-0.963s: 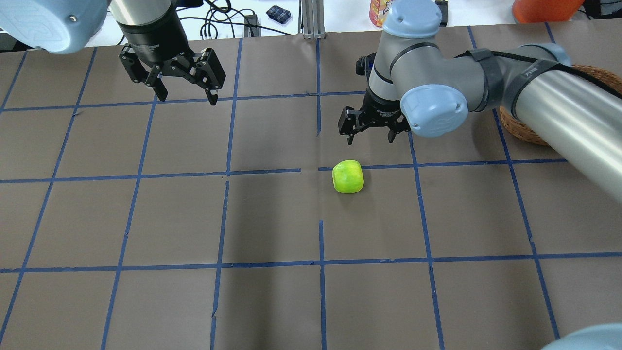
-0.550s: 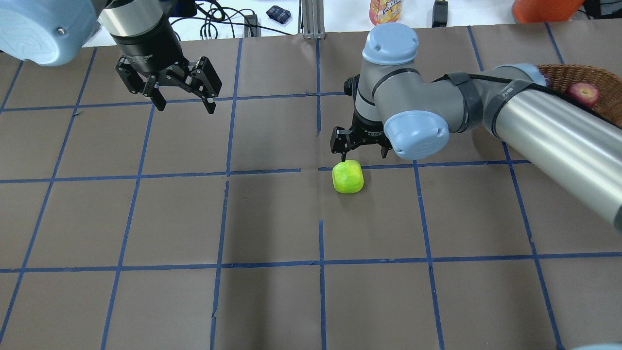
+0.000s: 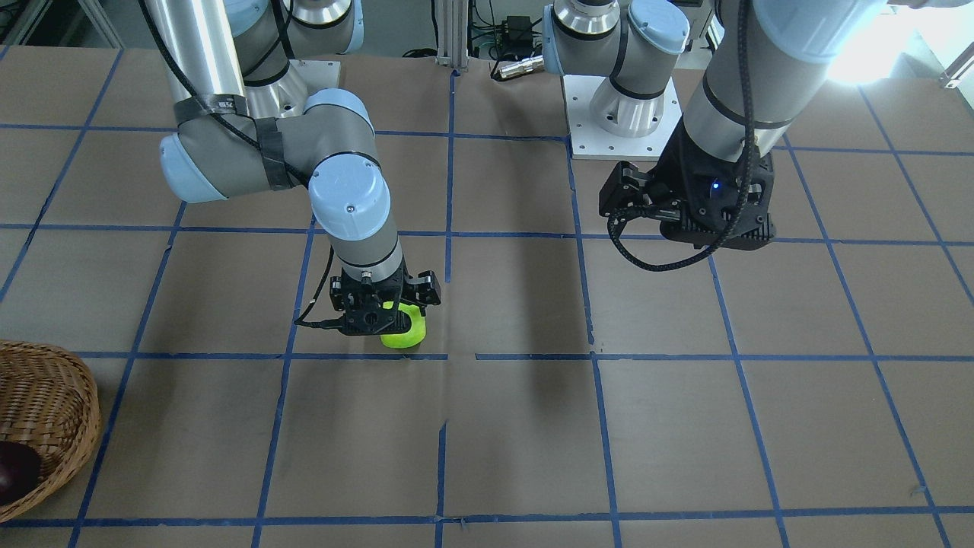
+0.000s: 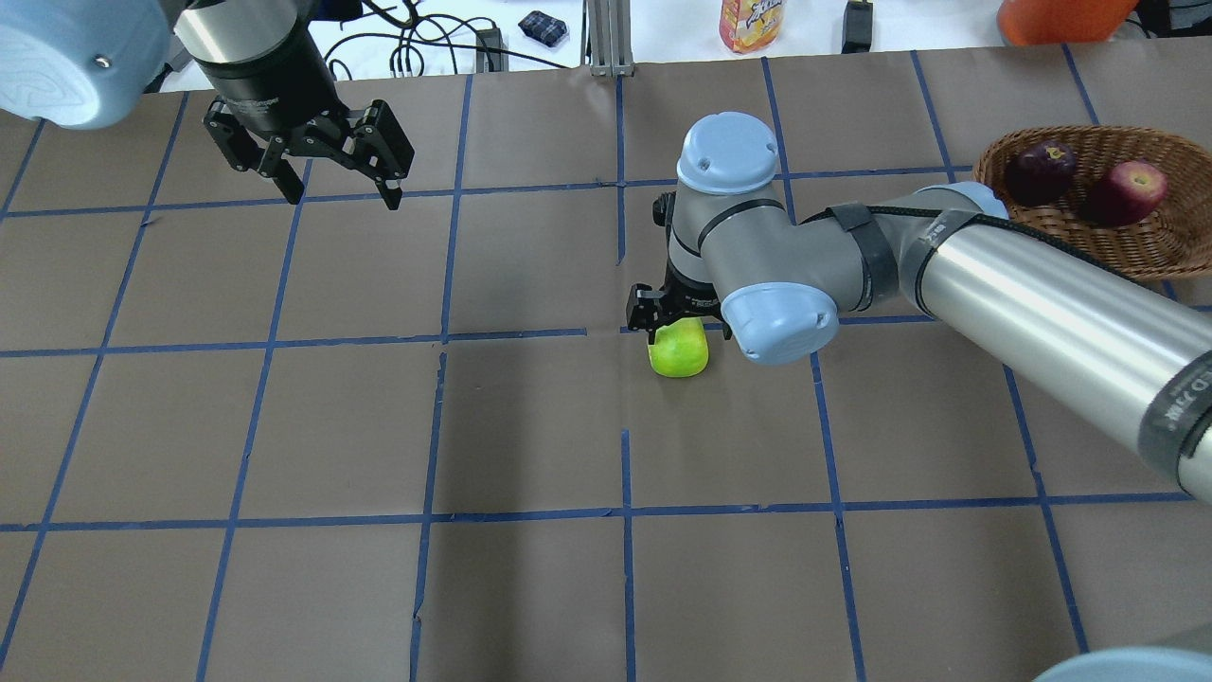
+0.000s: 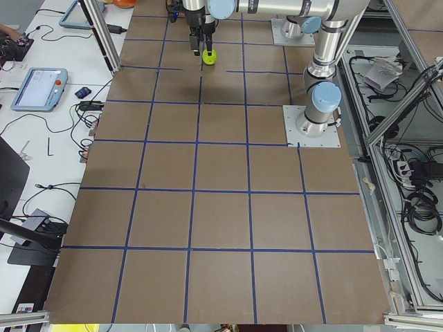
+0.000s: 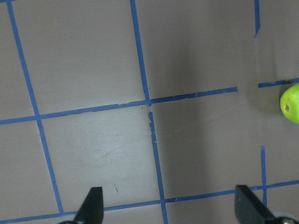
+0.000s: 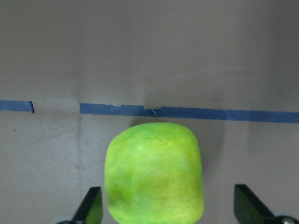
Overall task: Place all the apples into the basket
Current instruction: 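Lower the right gripper onto the green apple and grasp it, then carry the green apple into the basket with the right gripper and release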
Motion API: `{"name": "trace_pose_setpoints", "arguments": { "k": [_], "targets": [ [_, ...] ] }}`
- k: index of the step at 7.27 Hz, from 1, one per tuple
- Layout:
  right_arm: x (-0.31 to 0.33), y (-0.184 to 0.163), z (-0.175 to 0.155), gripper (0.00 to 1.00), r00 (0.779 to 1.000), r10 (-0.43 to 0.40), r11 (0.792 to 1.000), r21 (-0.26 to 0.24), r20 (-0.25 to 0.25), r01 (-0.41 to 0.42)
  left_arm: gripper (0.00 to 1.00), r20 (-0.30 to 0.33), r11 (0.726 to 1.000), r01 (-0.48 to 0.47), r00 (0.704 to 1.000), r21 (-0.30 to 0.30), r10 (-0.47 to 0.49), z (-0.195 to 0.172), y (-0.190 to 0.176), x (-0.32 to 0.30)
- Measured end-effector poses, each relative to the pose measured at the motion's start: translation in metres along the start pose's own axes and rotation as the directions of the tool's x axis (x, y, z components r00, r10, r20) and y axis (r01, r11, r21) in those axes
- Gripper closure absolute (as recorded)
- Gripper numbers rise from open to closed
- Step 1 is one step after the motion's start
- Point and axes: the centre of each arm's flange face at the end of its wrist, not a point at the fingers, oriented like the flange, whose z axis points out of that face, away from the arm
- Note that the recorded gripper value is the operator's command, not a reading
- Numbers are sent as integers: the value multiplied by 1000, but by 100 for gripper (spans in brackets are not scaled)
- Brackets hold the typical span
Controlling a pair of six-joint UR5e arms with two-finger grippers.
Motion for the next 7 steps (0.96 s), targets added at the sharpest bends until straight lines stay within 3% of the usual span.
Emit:
{"name": "trace_pose_setpoints", "arguments": {
  "k": [1,2,3,5,7],
  "targets": [
    [-6,3,12,11,1000,-8,1000,17,3,8,0,-1,1000,-1,1000,-8,1,5,-1,-1],
    [-11,6,24,51,1000,-20,999,40,4,19,0,-1,1000,1,1000,-11,-1,6,-1,-1],
    [-13,7,30,67,1000,-28,998,58,4,28,0,0,1000,3,1000,-11,-3,6,-1,0],
    [-11,4,22,68,999,-35,996,87,-7,35,0,-2,1000,12,1000,-13,-12,7,-3,-2],
    [22,-23,-27,68,999,-4,990,143,-40,10,0,-6,1000,15,1000,-11,-16,5,-3,-2]
  ]
}}
